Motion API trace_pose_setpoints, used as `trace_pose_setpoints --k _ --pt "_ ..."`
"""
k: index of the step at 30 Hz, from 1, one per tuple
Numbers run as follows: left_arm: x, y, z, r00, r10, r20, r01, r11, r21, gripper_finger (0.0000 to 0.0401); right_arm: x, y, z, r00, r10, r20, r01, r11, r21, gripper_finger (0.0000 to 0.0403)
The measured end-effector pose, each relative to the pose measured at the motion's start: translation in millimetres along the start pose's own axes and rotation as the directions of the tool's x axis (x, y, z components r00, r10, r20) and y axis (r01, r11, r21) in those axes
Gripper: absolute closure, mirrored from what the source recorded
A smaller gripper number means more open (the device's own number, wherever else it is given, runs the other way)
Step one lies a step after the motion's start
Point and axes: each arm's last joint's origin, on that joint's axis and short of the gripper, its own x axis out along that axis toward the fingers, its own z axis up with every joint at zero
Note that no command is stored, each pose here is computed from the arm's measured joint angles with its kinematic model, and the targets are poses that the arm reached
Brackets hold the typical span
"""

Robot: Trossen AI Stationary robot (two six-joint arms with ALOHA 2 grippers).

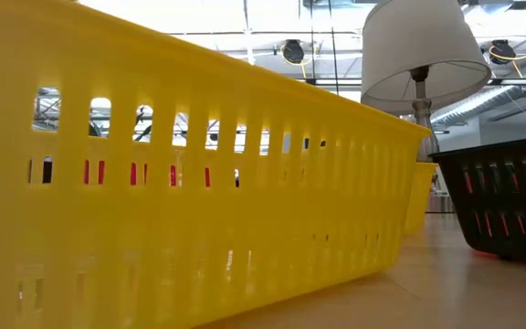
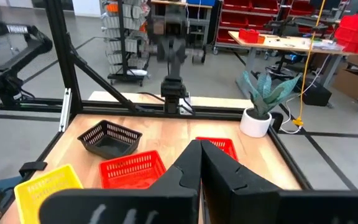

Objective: Stack baskets by color
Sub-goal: Stack the bottom right red bin on top of the top red bin

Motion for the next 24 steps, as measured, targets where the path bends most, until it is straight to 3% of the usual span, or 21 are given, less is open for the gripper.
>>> trace_pose_setpoints --k 9,15,19,24 --pt "18 1 75 0.993 -0.001 -0.120 0.003 1.000 0.015 0.0400 14 2 -29 1.000 0.001 -0.025 -0.001 1.000 0.010 0.0401" --pt "42 2 113 0.976 0.015 -0.219 -0.012 1.000 0.015 0.0400 15 3 -34 0.999 0.001 -0.033 -0.001 1.000 0.013 0.0401" --pt "59 3 126 0.954 0.024 -0.300 -0.030 0.999 -0.016 0.0400 15 3 -34 0.999 0.001 -0.033 0.000 1.000 0.028 0.0401" --pt "82 -1 119 0.928 0.002 -0.372 -0.014 0.999 -0.031 0.0400 15 3 -34 0.999 0.001 -0.034 0.000 0.999 0.036 0.0401"
